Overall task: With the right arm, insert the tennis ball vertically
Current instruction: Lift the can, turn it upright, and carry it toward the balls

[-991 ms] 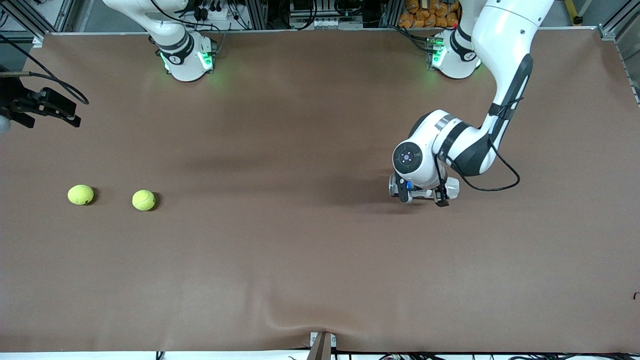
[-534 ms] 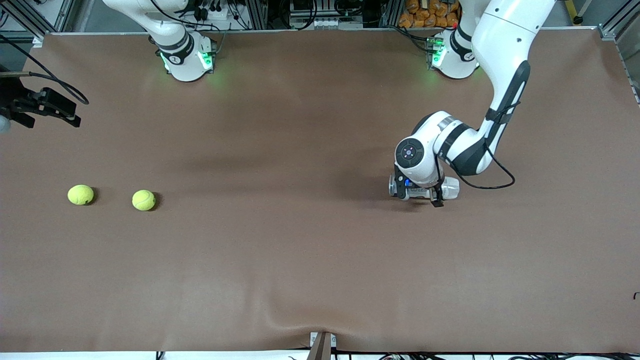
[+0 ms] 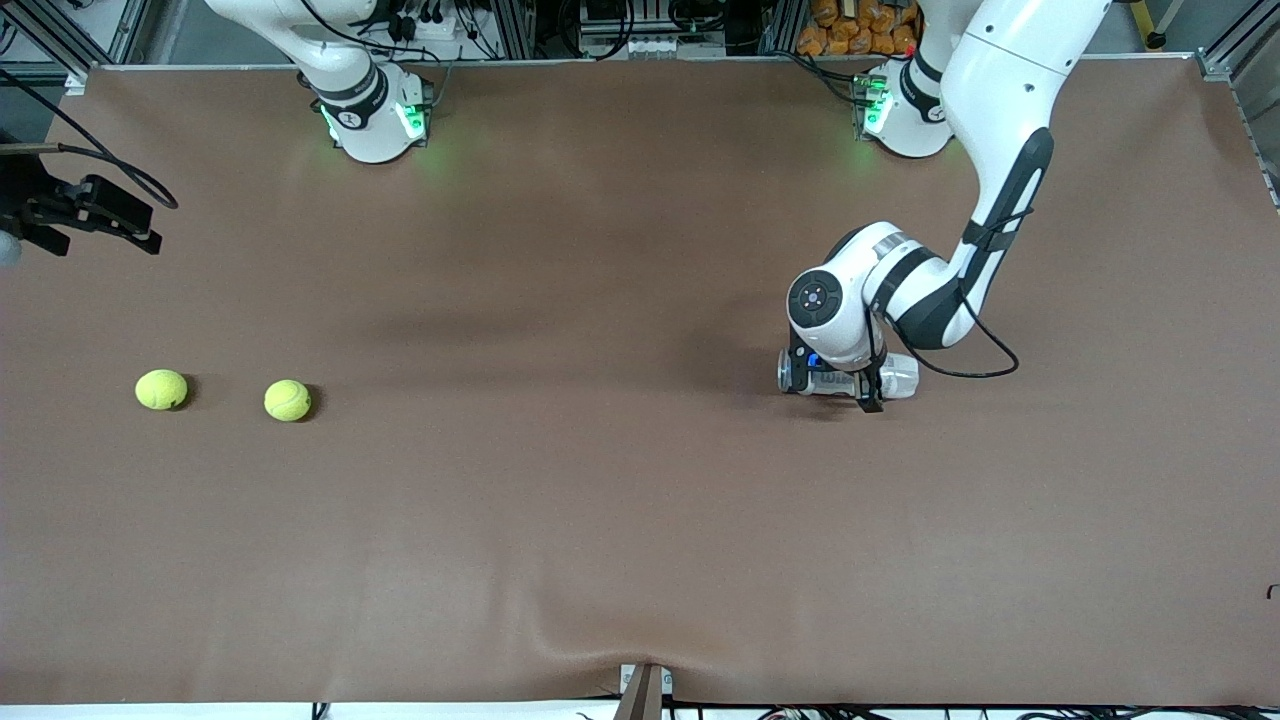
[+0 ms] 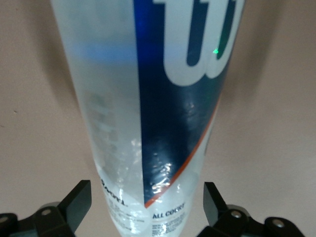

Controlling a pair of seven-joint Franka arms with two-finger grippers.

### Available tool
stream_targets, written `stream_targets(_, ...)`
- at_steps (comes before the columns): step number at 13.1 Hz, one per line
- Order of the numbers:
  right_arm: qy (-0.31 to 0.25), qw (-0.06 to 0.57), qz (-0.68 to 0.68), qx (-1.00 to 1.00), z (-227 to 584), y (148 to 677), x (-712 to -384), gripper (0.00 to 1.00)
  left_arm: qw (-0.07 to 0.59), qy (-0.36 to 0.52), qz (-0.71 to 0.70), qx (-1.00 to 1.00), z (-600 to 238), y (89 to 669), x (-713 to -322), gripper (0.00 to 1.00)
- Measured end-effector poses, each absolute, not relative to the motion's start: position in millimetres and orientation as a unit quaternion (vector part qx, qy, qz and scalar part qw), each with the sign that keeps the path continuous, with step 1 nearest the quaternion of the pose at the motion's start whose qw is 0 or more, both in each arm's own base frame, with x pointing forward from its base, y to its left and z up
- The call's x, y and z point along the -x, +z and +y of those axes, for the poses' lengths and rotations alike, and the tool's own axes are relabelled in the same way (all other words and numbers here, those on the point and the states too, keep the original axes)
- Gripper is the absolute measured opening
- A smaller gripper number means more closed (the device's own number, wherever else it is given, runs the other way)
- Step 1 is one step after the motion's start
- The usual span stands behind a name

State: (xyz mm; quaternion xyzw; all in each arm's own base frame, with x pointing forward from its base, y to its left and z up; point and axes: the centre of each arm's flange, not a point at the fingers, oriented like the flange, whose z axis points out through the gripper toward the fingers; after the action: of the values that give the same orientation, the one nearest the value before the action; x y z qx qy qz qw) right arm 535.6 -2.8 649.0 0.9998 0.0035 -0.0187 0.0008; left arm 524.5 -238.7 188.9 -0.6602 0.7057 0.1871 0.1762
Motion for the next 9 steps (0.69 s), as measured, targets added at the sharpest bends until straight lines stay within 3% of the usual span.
stream_targets(9,-0.022,0.000,-0.001,-1.000,-7,649,-535,1.00,0.171,0.197,0.713,0.651,-240,169,-518,1.00)
